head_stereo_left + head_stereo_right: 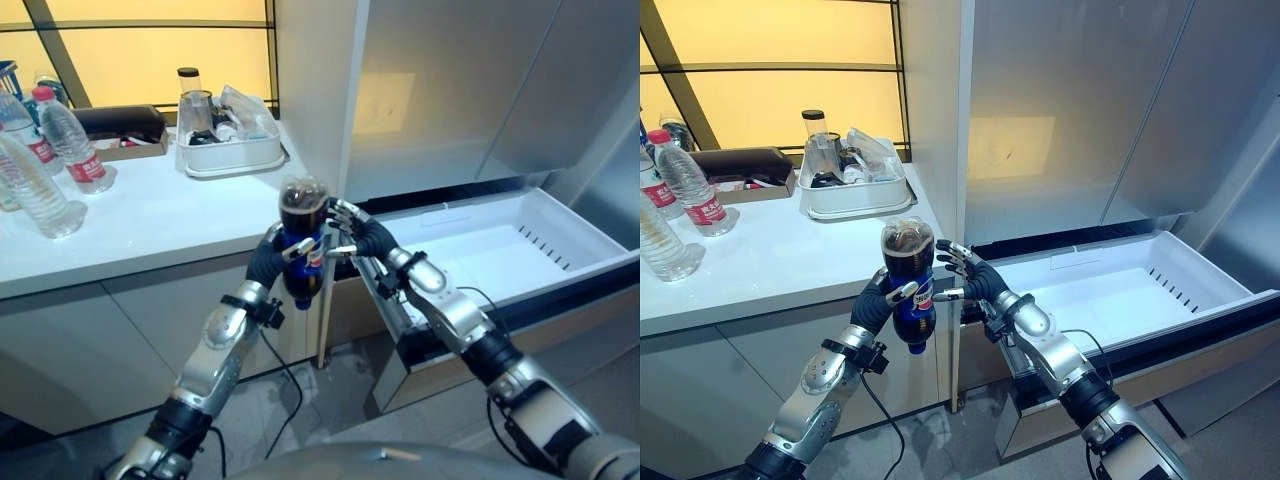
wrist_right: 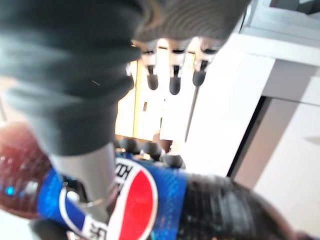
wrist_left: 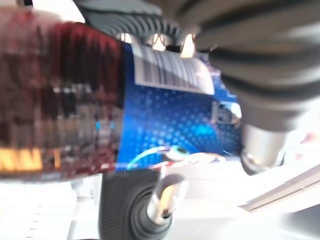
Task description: Take the drinks into the refrigerator
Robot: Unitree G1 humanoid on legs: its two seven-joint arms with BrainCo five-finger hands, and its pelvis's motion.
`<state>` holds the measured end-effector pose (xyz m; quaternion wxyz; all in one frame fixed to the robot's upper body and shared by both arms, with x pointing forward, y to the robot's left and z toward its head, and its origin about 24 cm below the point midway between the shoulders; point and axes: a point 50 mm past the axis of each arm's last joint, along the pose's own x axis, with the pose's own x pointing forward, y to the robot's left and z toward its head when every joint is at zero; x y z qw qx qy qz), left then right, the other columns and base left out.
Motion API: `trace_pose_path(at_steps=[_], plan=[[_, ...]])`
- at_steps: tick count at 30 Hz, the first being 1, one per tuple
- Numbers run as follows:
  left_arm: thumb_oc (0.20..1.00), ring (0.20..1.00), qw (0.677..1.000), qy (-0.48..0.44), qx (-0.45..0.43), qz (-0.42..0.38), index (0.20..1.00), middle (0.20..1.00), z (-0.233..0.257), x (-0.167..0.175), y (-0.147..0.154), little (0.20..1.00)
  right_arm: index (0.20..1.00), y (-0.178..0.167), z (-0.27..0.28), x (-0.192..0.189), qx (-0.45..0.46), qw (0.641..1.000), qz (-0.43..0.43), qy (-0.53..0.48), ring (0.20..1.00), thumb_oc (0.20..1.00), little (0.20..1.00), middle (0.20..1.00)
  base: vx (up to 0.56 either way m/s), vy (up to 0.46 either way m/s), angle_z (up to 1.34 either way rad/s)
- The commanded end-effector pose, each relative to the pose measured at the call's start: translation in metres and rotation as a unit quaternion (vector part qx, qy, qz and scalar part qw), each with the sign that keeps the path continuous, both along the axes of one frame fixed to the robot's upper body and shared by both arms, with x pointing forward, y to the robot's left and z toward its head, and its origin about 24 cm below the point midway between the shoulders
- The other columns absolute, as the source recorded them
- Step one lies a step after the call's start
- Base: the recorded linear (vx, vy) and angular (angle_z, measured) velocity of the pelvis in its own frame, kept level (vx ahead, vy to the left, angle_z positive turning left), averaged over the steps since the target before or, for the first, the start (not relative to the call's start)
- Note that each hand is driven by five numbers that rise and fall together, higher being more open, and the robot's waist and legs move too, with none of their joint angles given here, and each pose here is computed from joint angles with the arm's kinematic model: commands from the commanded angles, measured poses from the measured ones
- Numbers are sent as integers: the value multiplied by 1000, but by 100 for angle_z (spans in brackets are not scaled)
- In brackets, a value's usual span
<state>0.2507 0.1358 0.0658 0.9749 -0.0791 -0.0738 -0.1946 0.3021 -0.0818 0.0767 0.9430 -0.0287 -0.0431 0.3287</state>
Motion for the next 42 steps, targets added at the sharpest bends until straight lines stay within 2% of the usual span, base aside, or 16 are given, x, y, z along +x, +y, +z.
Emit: trace_pose_path(at_steps=[1, 4, 7, 12, 24, 32, 42], plan=[[200, 200, 979, -196, -39, -35, 200, 200, 79, 7, -13, 200, 1000, -4, 33, 13, 43, 997, 0, -57, 1000, 1000, 1000, 1000, 0, 0, 0], [200, 200, 979, -196, -39, -29, 200, 200, 79, 7, -10, 200, 1000, -9, 32, 13, 41, 997, -8, -57, 1000, 1000, 1000, 1000, 0, 0, 0], [200, 200, 978, -202, -41, -20, 200, 200, 81, 6, -6, 200, 1000, -24, 18, 14, 9, 998, -36, -41, 1000, 1000, 1000, 1000, 0, 0, 0], [200, 200, 977, -205, -45, -25, 200, 200, 84, 8, -9, 200, 1000, -27, 3, 15, -43, 997, -49, -32, 1000, 1000, 1000, 1000, 0, 0, 0], [200, 200, 966, -242, -72, -58, 200, 200, 105, 9, -29, 200, 1000, 35, -13, 9, -37, 999, 35, 6, 1000, 1000, 1000, 1000, 0, 0, 0], [200, 200, 964, -236, -84, -83, 200, 200, 106, 7, -42, 200, 1000, 58, -5, 12, -29, 998, 56, 5, 1000, 1000, 1000, 1000, 0, 0, 0], [200, 200, 961, -202, -117, -147, 200, 200, 101, 2, -68, 200, 1000, 98, 36, 13, 75, 992, 101, 0, 1000, 1000, 1000, 1000, 0, 0, 0]])
